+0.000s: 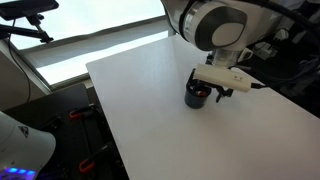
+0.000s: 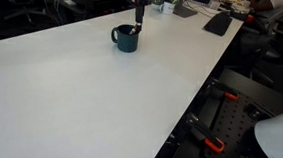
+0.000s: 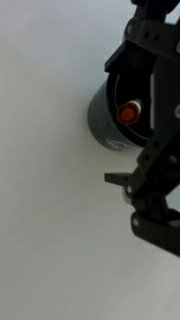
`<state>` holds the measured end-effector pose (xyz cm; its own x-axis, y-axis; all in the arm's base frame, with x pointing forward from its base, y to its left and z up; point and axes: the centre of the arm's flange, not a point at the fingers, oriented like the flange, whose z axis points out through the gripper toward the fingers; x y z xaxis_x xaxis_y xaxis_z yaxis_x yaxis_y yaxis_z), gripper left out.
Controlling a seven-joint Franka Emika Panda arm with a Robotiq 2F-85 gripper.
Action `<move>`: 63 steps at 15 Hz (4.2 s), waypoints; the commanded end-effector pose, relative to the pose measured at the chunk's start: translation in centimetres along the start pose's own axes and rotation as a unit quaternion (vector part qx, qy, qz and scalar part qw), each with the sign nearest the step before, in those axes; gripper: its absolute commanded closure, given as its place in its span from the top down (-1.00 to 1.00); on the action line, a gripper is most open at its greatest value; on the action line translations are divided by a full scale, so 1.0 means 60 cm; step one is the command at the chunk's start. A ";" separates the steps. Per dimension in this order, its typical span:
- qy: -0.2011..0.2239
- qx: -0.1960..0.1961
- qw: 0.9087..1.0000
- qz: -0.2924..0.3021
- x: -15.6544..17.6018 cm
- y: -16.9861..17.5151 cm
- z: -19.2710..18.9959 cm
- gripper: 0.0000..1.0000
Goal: Take the marker from the cup and place it on the table
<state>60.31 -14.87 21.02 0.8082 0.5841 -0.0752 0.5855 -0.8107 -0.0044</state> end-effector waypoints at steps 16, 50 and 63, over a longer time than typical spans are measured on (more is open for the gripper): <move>0.015 -0.005 1.000 -0.012 0.004 0.014 -0.011 -0.93; 0.038 0.023 0.999 -0.016 0.035 -0.039 -0.042 0.61; 0.029 0.026 0.999 -0.011 0.031 -0.038 -0.039 0.36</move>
<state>61.59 -11.85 22.28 0.8010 0.5986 -0.0124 0.5980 -0.8008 -0.0330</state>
